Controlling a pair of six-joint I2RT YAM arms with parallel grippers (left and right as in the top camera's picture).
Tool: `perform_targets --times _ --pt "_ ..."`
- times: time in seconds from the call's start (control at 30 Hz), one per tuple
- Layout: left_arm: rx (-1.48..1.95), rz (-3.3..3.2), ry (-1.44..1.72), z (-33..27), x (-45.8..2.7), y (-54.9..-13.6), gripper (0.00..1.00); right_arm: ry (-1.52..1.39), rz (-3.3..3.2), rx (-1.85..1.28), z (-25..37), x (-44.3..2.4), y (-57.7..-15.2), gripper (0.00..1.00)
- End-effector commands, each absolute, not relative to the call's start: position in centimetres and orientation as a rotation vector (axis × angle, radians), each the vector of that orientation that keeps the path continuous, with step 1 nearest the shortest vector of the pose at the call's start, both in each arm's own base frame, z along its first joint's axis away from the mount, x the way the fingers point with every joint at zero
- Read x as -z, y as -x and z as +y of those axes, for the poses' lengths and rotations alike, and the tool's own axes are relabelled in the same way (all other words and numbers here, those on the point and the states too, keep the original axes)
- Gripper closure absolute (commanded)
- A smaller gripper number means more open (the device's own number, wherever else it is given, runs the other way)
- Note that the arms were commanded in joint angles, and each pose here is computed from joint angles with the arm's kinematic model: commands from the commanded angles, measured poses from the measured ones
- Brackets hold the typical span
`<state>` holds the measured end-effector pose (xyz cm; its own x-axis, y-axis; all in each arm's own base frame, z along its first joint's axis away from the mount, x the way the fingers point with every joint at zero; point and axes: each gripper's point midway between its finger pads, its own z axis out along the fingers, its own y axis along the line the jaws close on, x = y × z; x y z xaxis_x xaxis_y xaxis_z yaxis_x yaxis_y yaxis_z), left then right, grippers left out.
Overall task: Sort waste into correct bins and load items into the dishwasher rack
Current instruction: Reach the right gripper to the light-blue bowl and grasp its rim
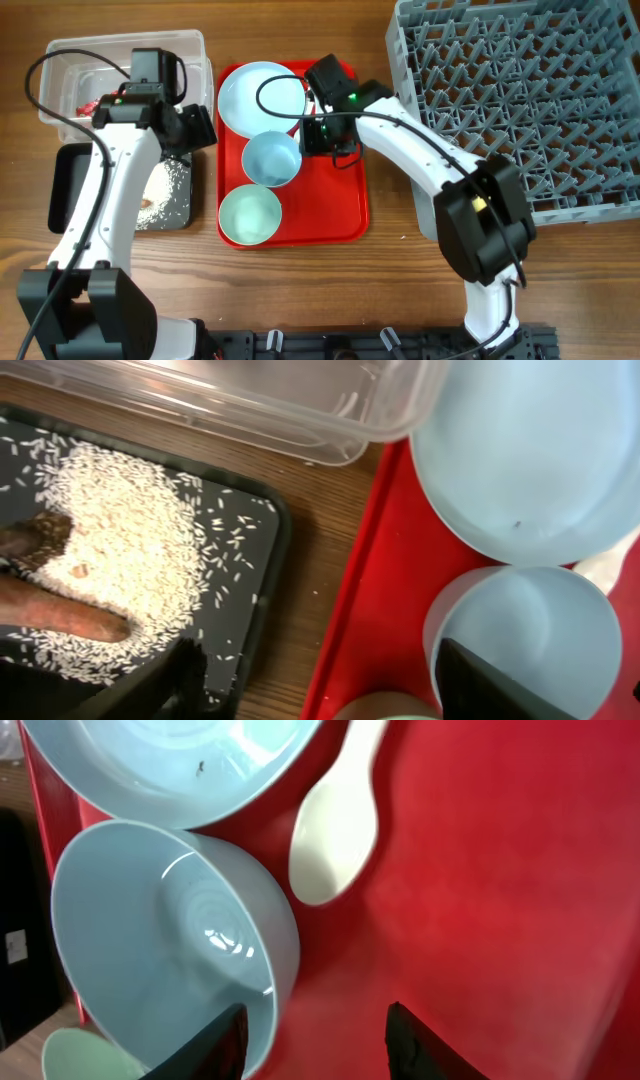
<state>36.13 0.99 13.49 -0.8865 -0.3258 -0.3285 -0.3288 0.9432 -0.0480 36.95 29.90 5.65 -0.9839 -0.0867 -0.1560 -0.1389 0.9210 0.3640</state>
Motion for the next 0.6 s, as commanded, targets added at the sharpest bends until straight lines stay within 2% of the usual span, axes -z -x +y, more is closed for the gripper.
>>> perform_targets --times 0.0,0.1,0.3,0.47,0.57 --pt "-0.041 2.706 0.517 2.4 -15.0 -36.6 0.22 0.2 2.938 -0.567 31.3 -4.6 -36.7 0.55" --pt "-0.045 2.702 0.537 2.9 -15.0 -36.5 0.18 0.224 2.921 -0.552 31.9 -4.4 -36.7 0.59" --pt "-0.054 2.693 0.581 4.1 -15.0 -36.4 0.01 0.25 2.938 -0.512 32.5 -2.9 -36.0 0.66" --pt "-0.057 2.691 0.592 4.4 -15.0 -36.4 0.0 0.249 2.945 -0.507 32.5 -2.6 -36.0 0.69" --pt "-0.057 2.691 0.592 4.4 -15.0 -36.4 0.0 0.248 2.943 -0.503 32.5 -2.6 -36.0 0.76"
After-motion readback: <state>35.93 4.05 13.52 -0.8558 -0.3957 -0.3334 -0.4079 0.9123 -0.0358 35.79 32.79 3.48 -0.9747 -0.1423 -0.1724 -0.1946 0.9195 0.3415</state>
